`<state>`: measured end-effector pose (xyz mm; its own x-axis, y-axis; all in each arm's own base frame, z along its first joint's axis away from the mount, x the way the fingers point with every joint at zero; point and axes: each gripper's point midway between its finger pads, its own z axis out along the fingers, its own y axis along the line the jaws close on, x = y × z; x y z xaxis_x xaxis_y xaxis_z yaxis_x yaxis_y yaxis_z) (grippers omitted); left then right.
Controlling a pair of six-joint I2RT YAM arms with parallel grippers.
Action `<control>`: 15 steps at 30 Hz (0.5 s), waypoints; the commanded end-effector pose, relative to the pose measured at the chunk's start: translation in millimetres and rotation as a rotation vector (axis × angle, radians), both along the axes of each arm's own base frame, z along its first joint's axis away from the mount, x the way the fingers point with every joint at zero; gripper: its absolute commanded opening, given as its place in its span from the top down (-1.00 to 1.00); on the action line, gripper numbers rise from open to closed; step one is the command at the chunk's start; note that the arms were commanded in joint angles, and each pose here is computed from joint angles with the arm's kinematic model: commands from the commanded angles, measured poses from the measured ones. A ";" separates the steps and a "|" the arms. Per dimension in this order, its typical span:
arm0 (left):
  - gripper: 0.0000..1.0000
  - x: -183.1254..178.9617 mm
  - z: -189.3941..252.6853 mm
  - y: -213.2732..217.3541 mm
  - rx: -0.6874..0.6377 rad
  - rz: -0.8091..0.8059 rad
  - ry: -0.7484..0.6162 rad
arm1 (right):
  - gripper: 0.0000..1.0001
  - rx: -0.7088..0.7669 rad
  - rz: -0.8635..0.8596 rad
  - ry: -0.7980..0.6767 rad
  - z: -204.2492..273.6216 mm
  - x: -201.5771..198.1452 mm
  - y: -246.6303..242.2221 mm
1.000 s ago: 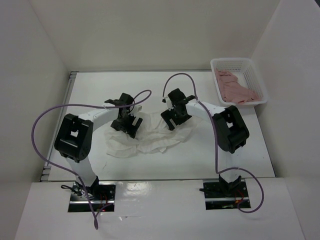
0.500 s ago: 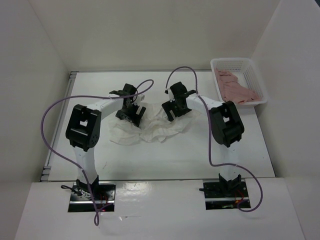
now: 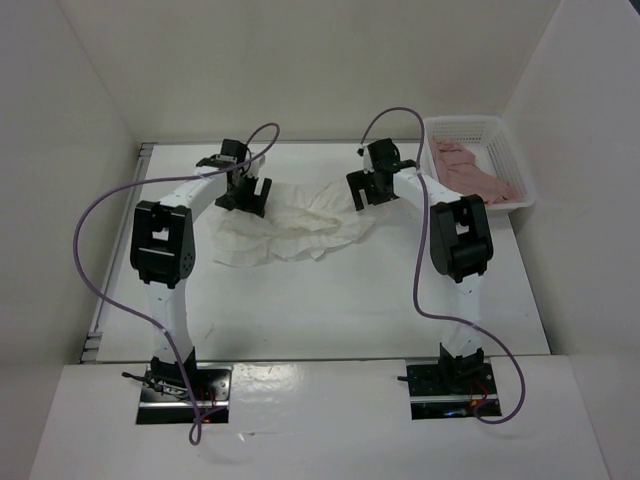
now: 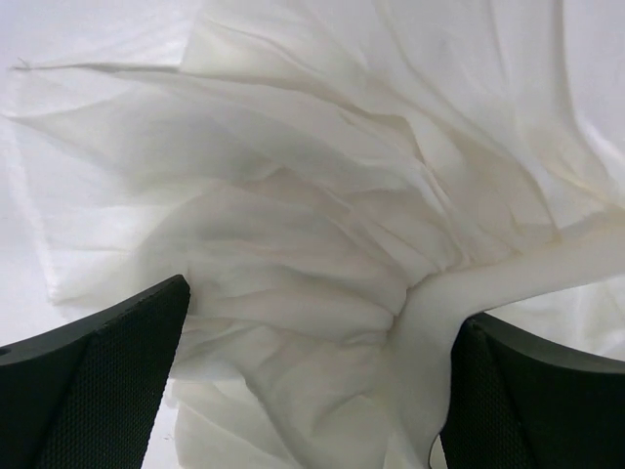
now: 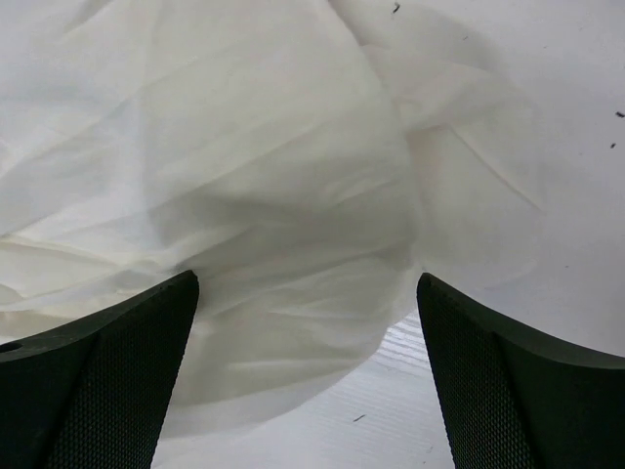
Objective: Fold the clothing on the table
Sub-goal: Fold the skirt
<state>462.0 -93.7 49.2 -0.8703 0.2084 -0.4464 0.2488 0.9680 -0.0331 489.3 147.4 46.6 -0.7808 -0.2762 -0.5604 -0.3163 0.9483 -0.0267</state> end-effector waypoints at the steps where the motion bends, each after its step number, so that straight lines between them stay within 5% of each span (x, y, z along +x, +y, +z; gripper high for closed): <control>1: -1.00 15.0 13.3 3.5 -0.018 -0.004 -0.032 | -0.93 0.028 -0.003 -0.060 18.9 15.7 7.8; 15: -1.00 -9.5 97.0 -16.0 -0.143 -0.081 -0.097 | -0.95 0.160 0.072 -0.196 131.4 -13.1 19.7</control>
<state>465.5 -100.8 96.3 -0.8517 0.1881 -0.4892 0.2740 0.9554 -0.1097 486.3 158.7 107.6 -0.7210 -0.2534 -0.6449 -0.3533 0.9351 0.0276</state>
